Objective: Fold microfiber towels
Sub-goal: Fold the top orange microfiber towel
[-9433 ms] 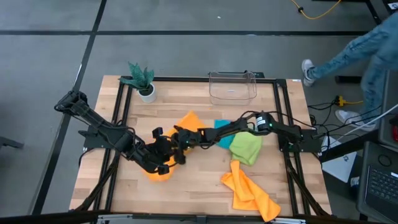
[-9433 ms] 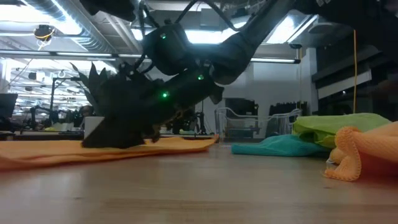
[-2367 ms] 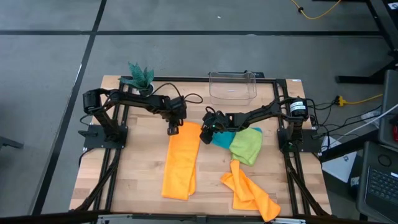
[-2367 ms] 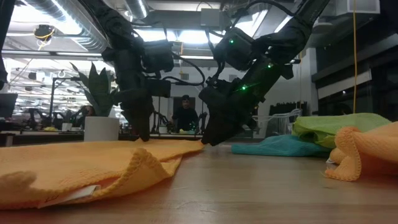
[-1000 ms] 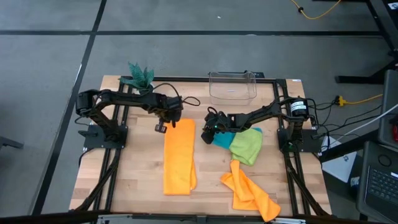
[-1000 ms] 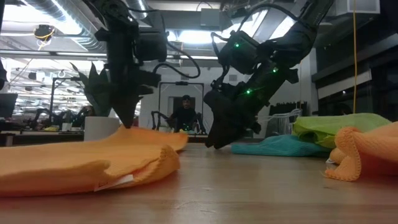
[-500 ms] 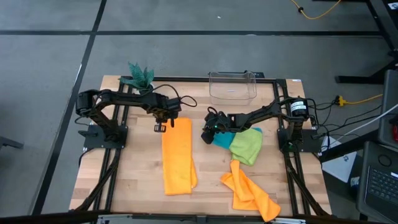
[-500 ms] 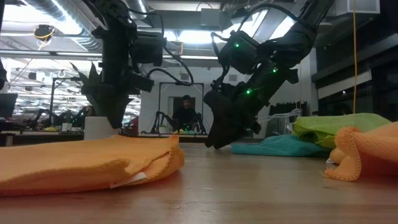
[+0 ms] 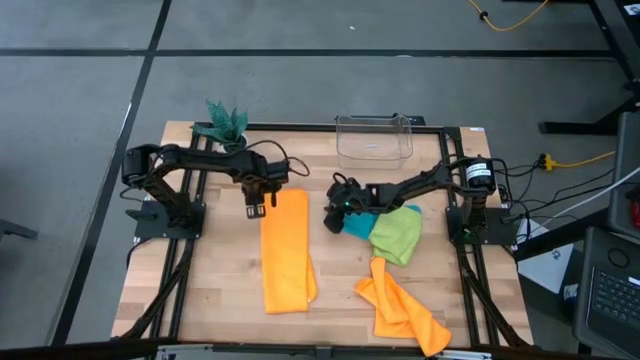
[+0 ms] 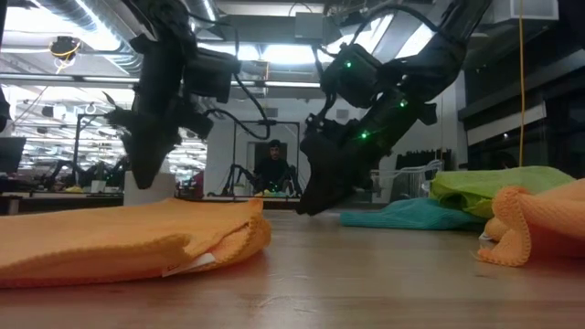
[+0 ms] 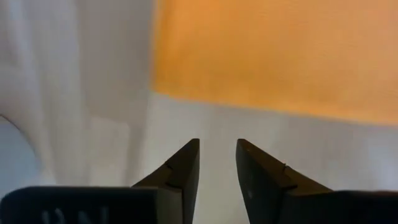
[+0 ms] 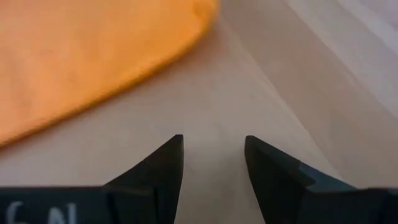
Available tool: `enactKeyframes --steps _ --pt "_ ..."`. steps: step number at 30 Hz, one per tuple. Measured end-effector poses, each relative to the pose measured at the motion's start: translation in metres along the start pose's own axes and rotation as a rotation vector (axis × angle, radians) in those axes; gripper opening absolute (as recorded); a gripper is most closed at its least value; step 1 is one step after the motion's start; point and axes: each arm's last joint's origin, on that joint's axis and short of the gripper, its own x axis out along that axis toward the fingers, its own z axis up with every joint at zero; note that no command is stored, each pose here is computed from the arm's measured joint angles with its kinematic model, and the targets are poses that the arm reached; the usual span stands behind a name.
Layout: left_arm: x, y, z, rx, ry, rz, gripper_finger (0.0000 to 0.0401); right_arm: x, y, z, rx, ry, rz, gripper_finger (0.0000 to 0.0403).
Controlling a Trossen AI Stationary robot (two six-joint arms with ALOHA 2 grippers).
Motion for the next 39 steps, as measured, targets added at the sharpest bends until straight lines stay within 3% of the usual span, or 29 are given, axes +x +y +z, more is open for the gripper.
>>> enactKeyframes --steps 4,9,13,17,21,25,32,37,39 --pt "-0.001 -0.01 -0.009 -0.072 0.093 -0.018 0.0088 -0.002 0.014 -0.001 -0.09 -0.021 0.082 0.0174" --pt "-0.003 -0.03 -0.015 -0.201 0.156 -0.053 0.0086 -0.01 0.043 -0.012 -0.242 0.015 0.265 0.0174" --pt "-0.005 -0.055 -0.018 -0.155 0.157 -0.078 0.0086 -0.019 0.071 -0.023 -0.322 0.002 0.365 0.0174" --pt "-0.007 -0.088 -0.027 -0.064 0.195 -0.181 0.0086 -0.03 0.096 -0.033 -0.393 -0.022 0.432 0.0174" --pt "-0.008 -0.121 -0.039 -0.028 0.208 -0.207 0.0086 -0.038 0.114 -0.041 -0.455 -0.069 0.436 0.0174" --pt "-0.009 -0.158 -0.046 -0.042 0.074 -0.189 0.0085 -0.047 0.129 -0.044 -0.506 -0.143 0.485 0.0174" --pt "-0.018 -0.221 -0.053 0.116 -0.329 -0.3 0.0085 -0.057 0.149 -0.042 -0.511 -0.154 0.575 0.0174" --pt "-0.029 -0.247 -0.058 0.15 -0.565 -0.36 0.0085 -0.064 0.167 -0.029 -0.548 -0.136 0.589 0.0174" --pt "-0.03 -0.251 -0.059 0.14 -0.598 -0.364 0.0089 -0.066 0.173 -0.026 -0.566 -0.134 0.594 0.0174"
